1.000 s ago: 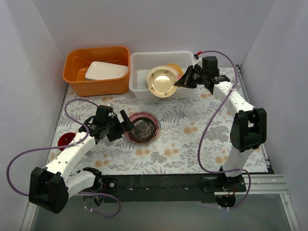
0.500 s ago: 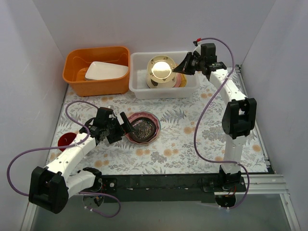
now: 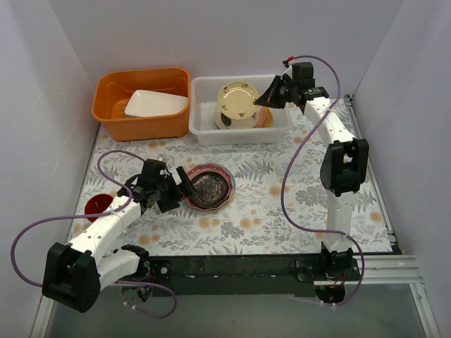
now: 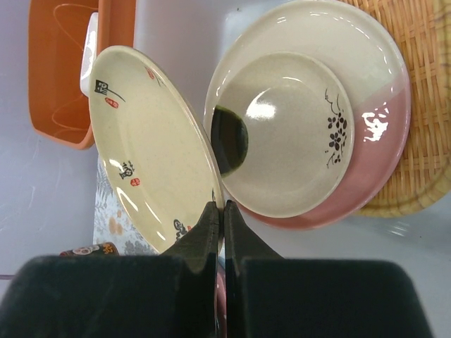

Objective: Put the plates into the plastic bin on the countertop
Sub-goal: Place the plate in the plastic bin.

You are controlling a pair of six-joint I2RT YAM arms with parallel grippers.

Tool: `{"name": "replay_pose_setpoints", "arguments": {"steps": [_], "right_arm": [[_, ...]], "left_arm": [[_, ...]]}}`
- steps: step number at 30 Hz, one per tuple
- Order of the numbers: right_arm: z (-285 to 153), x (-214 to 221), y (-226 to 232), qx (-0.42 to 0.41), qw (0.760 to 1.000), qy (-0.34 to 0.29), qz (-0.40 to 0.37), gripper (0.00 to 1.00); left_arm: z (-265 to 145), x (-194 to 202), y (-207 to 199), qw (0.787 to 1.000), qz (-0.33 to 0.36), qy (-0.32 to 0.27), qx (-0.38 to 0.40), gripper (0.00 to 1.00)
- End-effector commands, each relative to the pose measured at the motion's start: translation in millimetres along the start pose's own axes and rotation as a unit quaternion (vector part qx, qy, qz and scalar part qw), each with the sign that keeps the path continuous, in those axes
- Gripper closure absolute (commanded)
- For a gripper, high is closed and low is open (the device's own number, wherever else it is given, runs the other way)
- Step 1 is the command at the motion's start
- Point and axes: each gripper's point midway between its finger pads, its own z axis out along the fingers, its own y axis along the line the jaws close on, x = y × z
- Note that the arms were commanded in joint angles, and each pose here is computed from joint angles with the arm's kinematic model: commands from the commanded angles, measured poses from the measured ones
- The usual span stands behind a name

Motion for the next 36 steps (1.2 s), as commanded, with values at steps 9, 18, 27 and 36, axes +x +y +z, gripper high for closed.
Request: {"name": "replay_pose_setpoints", "arguments": {"steps": [9,18,27,36], "right_arm": [[12.4,6.0,-25.8,0.030,0.999,0.002,-0.015,0.99],[23.1,19.4,-45.8,0.044,0.999,0.019,-0.013,0.99],[29.8,29.6,-58.3,0.047,0.998,0.030,-0.005,0.99],[35.2,33.0,-62.2,0.043,0.998,0.037,0.004,0.99]], "left_arm": [[-2.8,1.8,-7.3,1.000,0.006,0.004,0.016,0.02],[-7.0,1.6,-13.3,1.000,0.001,0.005,0.029,0.02],[-10.0,1.2,-15.6,0.999,0.000,0.003,0.033,0.02],[-10.2,1.3,-15.4,0.999,0.000,0.002,0.032,0.02]]}}
